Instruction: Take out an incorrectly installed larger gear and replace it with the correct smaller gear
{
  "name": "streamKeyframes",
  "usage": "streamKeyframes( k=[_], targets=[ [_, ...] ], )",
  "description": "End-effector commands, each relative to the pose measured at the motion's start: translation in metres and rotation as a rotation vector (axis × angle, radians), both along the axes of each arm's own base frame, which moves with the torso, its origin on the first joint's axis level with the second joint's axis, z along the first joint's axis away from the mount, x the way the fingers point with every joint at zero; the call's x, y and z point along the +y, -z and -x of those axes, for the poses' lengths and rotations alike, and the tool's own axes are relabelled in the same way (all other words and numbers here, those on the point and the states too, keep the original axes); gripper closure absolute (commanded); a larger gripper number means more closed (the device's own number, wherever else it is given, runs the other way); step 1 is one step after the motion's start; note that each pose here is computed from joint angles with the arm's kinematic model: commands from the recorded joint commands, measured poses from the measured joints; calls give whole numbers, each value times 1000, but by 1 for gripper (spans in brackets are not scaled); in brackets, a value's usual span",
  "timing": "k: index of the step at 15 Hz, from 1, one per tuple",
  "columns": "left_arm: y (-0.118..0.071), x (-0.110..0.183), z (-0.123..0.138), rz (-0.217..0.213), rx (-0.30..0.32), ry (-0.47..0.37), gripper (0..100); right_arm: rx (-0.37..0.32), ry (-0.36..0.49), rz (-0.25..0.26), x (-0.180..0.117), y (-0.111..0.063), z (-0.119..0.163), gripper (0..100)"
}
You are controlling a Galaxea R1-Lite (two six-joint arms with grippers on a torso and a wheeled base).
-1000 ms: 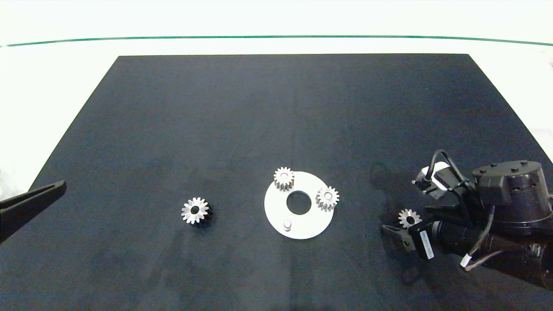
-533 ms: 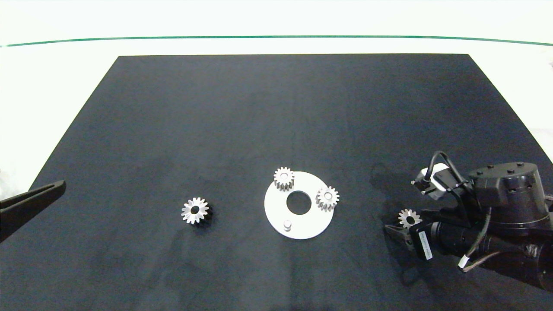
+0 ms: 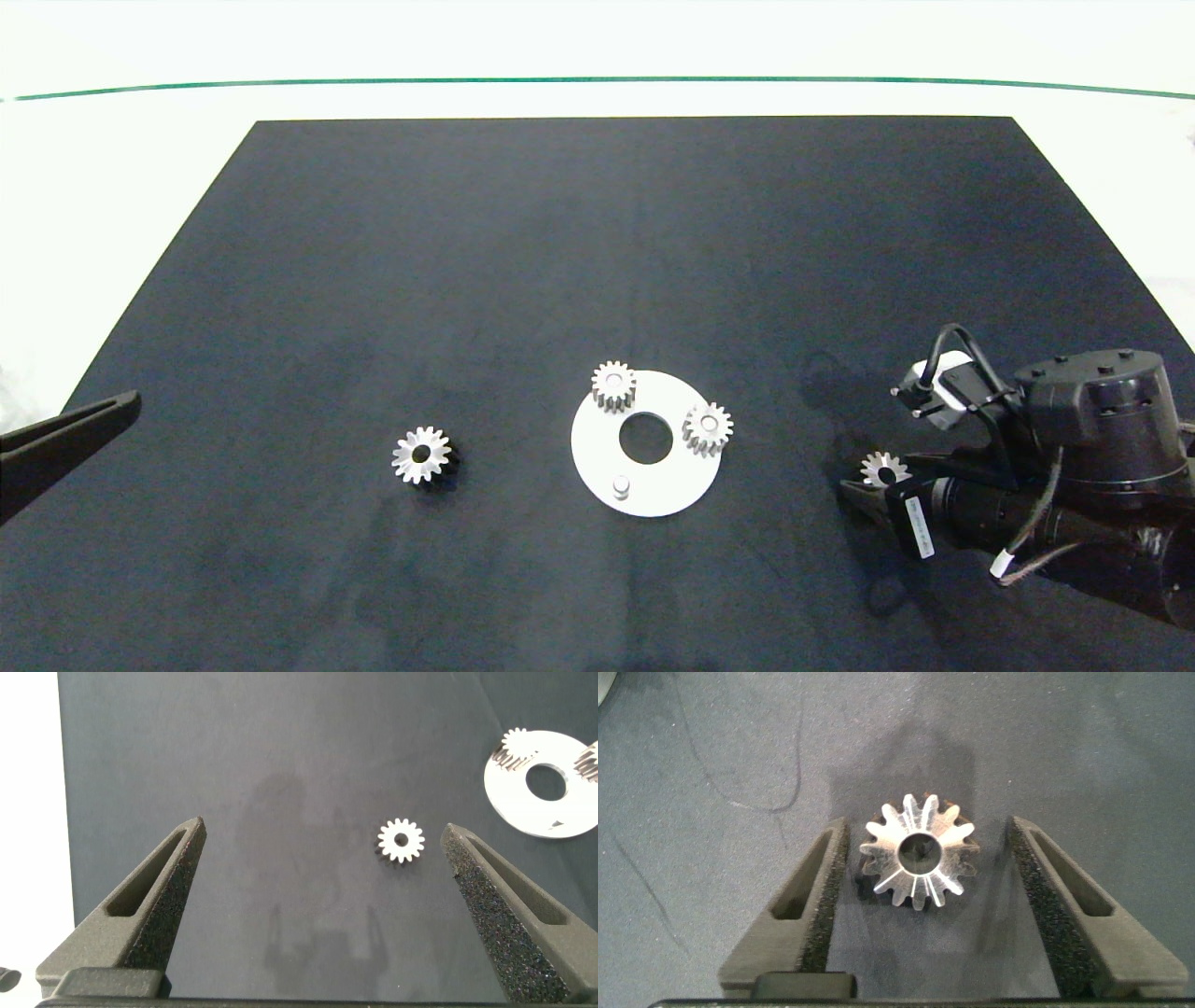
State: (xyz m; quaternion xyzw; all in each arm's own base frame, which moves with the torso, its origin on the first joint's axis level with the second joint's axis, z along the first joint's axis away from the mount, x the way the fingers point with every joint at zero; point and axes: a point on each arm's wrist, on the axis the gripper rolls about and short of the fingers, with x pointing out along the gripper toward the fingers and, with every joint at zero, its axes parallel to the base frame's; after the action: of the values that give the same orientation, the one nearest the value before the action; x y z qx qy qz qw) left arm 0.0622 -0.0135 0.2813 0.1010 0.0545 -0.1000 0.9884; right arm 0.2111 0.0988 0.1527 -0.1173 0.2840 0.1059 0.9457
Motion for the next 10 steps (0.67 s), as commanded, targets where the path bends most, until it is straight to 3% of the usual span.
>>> streamKeyframes(
  k=[1,10],
  targets=[
    [2,0,1,-5,14,-1,0,-2,2,2,0,0,0,39],
    [2,1,4,-4,12,-1,0,-4,3,0,0,-1,0,57]
  ],
)
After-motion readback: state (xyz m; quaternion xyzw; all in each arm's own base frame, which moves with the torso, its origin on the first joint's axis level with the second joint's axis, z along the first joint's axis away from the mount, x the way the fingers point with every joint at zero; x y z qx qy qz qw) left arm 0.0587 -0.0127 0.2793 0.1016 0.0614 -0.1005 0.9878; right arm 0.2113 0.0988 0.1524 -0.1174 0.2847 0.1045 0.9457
